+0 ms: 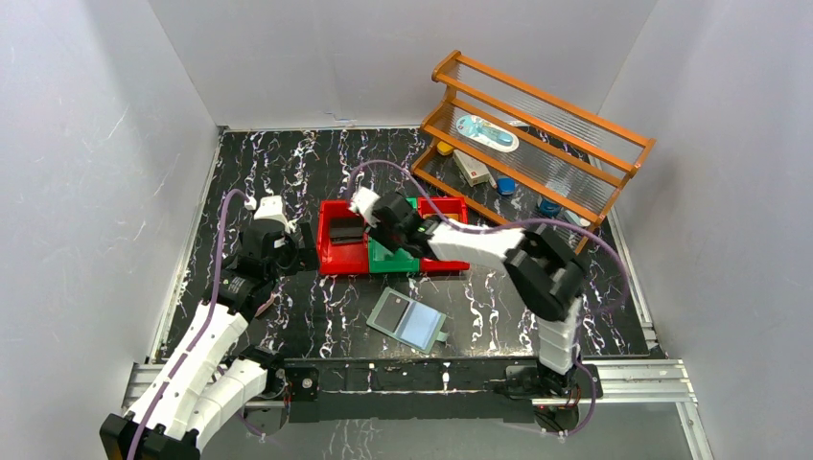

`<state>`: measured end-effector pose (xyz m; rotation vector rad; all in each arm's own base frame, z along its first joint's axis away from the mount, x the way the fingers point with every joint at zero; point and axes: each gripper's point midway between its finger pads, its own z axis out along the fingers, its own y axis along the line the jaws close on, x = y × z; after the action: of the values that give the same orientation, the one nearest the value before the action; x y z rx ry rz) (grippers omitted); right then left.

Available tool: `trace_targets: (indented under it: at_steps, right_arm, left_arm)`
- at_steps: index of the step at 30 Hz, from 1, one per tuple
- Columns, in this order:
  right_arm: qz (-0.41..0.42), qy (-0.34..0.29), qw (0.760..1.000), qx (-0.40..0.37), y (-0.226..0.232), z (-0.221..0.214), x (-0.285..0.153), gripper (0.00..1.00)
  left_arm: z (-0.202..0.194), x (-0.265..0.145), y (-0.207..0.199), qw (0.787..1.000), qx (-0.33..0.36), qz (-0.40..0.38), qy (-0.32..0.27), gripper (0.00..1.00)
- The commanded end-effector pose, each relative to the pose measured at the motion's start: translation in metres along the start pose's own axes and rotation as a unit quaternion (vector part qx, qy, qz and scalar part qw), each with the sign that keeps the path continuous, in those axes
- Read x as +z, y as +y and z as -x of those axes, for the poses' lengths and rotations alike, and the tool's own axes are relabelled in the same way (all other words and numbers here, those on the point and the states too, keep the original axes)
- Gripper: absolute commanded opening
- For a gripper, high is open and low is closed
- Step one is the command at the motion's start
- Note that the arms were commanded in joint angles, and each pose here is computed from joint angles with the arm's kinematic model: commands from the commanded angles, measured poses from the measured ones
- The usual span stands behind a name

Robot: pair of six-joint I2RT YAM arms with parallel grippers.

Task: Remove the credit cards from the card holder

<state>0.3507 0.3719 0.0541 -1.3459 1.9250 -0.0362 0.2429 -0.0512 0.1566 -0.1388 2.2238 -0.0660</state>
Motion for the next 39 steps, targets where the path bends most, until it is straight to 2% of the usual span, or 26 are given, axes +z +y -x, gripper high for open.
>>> trace_targets:
  at_steps: [1,6,10,16,21,25,27,30,36,39]
  right_arm:
    - [0.039,-0.156,0.952,0.26,-0.003,0.05,-0.094,0.51]
    - [0.111,-0.126,0.89,0.424,0.035,0.023,-0.12,0.5]
    - [0.158,-0.138,0.837,0.506,0.053,0.014,-0.144,0.5]
    - [0.22,-0.158,0.76,0.591,0.076,-0.003,-0.17,0.5]
    - [0.231,-0.129,0.717,0.645,0.09,-0.027,-0.175,0.5]
    - [0.254,-0.12,0.694,0.663,0.103,-0.033,-0.176,0.47]
    - [0.263,-0.12,0.686,0.668,0.107,-0.032,-0.177,0.47]
    - [0.265,-0.112,0.681,0.673,0.112,-0.033,-0.175,0.46]
    - [0.273,-0.083,0.675,0.68,0.123,-0.037,-0.166,0.45]
    - [0.279,-0.069,0.668,0.687,0.13,-0.04,-0.16,0.44]
  left_arm:
    - [0.001,0.003,-0.005,1.0,0.007,-0.016,0.0,0.98]
    - [-0.004,0.005,-0.017,0.999,0.015,-0.047,0.012,0.98]
    - [-0.009,0.008,-0.026,0.997,0.021,-0.072,0.026,0.98]
    - [-0.014,0.008,-0.038,0.993,0.027,-0.107,0.039,0.98]
    - [-0.022,0.004,-0.065,0.98,0.041,-0.186,0.061,0.94]
    - [-0.036,-0.004,-0.092,0.958,0.039,-0.266,0.1,0.86]
    - [-0.05,-0.012,-0.11,0.936,0.016,-0.322,0.142,0.84]
    - [-0.067,-0.016,-0.129,0.912,-0.016,-0.363,0.192,0.81]
    - [-0.092,-0.008,-0.142,0.906,0.001,-0.348,0.242,0.8]
    - [-0.103,-0.003,-0.144,0.91,0.004,-0.324,0.259,0.79]
